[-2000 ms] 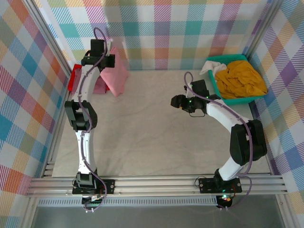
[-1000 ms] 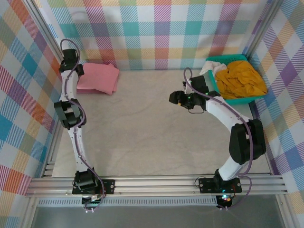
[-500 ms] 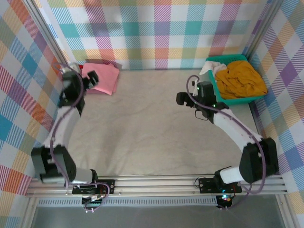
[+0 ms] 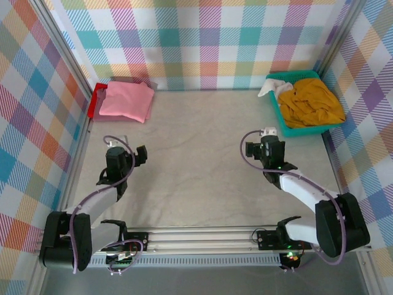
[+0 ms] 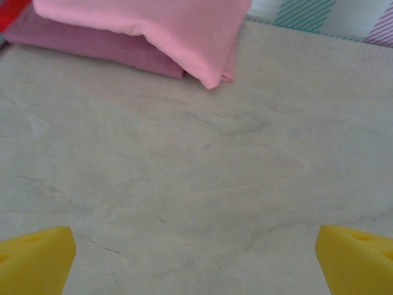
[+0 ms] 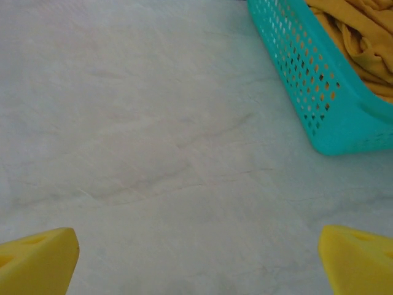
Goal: Fold and stack the t-shirts
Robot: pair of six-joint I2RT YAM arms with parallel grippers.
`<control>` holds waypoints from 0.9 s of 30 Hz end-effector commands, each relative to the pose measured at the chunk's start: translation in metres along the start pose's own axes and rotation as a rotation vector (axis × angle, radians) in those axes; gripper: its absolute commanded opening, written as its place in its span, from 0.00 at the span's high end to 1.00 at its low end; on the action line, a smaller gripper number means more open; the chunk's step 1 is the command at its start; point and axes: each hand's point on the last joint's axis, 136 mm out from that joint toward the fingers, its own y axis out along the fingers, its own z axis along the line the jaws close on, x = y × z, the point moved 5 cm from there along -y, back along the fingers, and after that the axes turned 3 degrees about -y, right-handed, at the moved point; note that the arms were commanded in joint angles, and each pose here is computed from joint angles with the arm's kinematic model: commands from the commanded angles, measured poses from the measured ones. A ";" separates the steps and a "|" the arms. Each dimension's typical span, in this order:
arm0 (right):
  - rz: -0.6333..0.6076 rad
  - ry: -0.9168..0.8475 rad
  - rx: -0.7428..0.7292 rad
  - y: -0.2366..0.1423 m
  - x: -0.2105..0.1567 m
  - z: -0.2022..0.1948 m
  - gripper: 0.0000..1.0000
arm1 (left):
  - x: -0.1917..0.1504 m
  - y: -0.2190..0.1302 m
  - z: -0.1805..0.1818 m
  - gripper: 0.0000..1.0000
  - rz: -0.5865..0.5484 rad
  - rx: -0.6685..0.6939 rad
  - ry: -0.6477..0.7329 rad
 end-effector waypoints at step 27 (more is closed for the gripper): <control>-0.218 0.098 0.123 0.045 -0.019 -0.039 0.00 | -0.018 0.064 -0.009 0.00 0.001 -0.075 0.079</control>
